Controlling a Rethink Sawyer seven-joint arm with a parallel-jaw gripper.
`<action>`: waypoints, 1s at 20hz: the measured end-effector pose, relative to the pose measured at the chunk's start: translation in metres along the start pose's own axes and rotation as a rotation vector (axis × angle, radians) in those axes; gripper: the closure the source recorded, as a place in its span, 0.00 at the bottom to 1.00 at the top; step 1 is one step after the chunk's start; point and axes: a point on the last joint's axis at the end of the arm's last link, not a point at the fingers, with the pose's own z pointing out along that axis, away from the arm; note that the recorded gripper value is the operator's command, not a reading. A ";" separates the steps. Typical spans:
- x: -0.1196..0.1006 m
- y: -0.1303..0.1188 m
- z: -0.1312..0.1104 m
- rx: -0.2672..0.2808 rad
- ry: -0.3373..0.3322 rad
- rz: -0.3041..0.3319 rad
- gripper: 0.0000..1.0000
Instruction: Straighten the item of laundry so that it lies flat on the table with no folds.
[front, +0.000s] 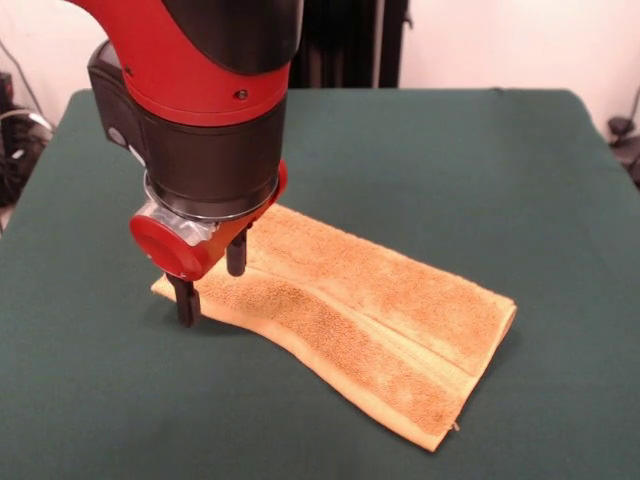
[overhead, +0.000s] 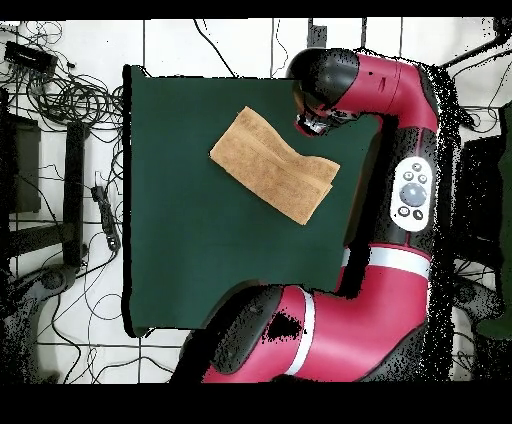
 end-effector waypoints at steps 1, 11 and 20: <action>0.000 0.001 0.002 -0.003 0.001 -0.001 0.00; 0.000 0.008 0.011 -0.023 0.007 -0.007 0.00; 0.000 0.008 0.012 -0.022 0.011 -0.008 0.00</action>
